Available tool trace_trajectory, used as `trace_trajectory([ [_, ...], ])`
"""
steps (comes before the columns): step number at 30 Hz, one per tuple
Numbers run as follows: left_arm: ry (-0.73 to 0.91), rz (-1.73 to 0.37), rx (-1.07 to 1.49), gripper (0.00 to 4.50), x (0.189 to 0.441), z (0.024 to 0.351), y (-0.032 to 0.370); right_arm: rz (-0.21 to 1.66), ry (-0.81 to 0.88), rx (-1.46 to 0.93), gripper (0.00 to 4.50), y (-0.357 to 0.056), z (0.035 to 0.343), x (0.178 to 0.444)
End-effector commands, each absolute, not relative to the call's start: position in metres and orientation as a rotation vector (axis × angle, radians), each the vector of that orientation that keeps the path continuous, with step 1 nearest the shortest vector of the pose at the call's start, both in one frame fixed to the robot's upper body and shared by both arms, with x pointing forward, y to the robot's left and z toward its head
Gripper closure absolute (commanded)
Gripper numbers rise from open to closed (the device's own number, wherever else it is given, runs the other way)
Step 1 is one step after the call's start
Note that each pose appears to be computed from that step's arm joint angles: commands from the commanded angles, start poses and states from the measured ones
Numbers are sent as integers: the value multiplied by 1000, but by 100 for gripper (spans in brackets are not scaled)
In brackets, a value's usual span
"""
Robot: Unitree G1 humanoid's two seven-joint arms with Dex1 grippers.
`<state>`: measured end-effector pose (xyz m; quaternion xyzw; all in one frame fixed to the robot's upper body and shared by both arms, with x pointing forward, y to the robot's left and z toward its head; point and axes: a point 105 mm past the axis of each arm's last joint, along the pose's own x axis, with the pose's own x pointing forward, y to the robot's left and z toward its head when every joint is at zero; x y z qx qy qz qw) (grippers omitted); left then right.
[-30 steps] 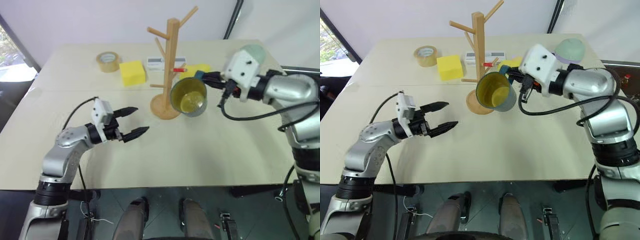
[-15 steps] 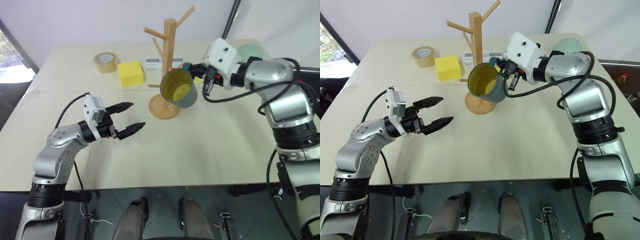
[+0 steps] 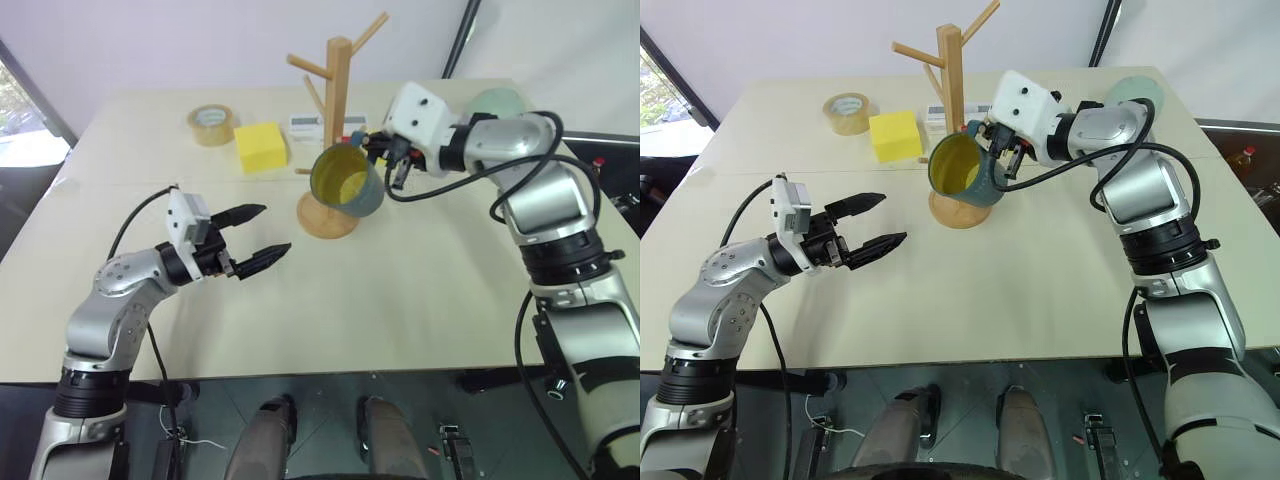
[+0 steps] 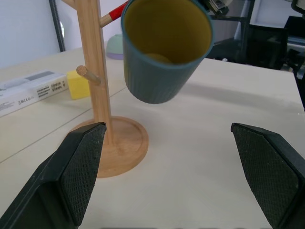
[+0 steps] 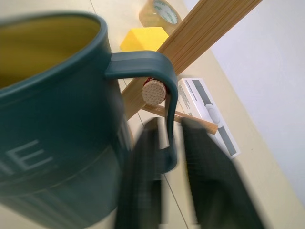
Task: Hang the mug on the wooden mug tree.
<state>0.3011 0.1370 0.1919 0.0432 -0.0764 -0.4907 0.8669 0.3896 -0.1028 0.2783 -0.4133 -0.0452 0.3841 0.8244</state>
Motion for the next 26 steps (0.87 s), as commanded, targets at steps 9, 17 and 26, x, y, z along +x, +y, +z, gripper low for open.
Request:
trace_trajectory([
  [9, -169, -953, 83, 0, 305, 194, 144, 650, -185, -715, 222, -171, 300, 374],
  [17, -118, -573, 12, 0, 334, 154, 196, 554, -191, -239, 222, -201, 218, 357],
  [26, -57, -373, -10, 0, 331, 114, 230, 527, -118, -88, 222, -183, 143, 346],
])
